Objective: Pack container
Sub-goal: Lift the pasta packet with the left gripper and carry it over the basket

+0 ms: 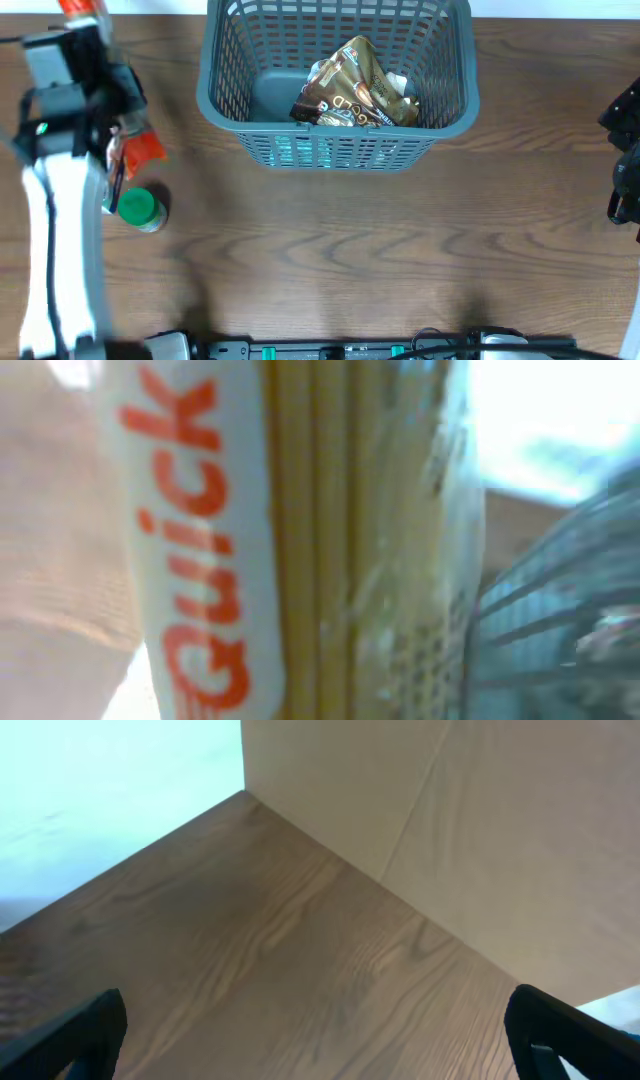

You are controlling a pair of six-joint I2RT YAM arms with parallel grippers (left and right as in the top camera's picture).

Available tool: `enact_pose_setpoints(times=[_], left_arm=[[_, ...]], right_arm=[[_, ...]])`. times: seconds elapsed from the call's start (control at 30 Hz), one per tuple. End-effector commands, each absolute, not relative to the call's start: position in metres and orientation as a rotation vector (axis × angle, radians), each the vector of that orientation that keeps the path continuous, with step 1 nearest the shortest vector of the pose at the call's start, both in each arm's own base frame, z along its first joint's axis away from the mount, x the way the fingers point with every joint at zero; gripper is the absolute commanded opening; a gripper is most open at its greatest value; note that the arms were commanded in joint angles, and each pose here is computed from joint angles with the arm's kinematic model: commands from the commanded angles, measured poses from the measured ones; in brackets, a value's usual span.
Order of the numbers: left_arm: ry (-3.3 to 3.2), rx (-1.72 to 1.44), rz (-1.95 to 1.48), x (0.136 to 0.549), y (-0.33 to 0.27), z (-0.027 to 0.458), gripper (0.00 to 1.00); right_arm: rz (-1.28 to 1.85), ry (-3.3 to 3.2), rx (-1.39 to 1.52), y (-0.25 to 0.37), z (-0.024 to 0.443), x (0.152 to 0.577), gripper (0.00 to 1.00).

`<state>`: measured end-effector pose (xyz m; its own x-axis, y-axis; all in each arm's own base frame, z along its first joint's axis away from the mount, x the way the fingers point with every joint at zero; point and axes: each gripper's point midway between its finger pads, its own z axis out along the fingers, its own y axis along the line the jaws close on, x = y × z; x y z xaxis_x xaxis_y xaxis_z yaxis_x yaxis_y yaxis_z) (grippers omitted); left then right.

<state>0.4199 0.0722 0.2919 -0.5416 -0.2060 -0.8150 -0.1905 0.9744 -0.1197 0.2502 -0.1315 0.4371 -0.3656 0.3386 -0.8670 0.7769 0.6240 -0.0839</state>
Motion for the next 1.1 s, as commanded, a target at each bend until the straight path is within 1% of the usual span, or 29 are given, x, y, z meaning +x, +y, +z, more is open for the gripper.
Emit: enact_pose_setpoints(times=[0.0,0.1,0.23,0.37,0.43,0.57,0.7,0.87,1.07], left_arm=[[1.907,-0.117,-0.097,0.399,0.045,0.391,0.06],[1.723,0.056,-0.175,0.377,0.016,0.453,0.06],[1.501,0.297,-0.256,0.35,-0.022,0.518,0.06],[1.277,0.554,-0.347,0.324,-0.061,0.564,0.06],[1.188,0.66,-0.373,0.315,-0.075,0.574,0.06],[1.045,0.872,-0.445,0.304,-0.105,0.577,0.06],[0.99,1.028,-0.555,0.304,-0.129,0.559,0.06],[1.009,1.14,-0.743,0.319,-0.156,0.523,0.06],[1.066,1.17,-0.897,0.35,-0.181,0.483,0.06]], right_arm=[[-0.635,1.935,0.905,-0.135,0.44,0.246,0.99],[-0.635,1.935,0.905,-0.135,0.44,0.246,0.99],[-0.635,1.934,0.905,-0.135,0.44,0.246,0.99],[-0.635,1.935,0.905,-0.135,0.44,0.246,0.99],[-0.635,1.934,0.905,-0.135,0.44,0.246,0.99],[-0.635,1.935,0.905,-0.135,0.44,0.246,0.99],[-0.635,1.935,0.905,-0.135,0.44,0.246,0.99],[-0.635,1.934,0.905,-0.135,0.44,0.246,0.99],[-0.635,1.934,0.905,-0.135,0.44,0.246,0.99]])
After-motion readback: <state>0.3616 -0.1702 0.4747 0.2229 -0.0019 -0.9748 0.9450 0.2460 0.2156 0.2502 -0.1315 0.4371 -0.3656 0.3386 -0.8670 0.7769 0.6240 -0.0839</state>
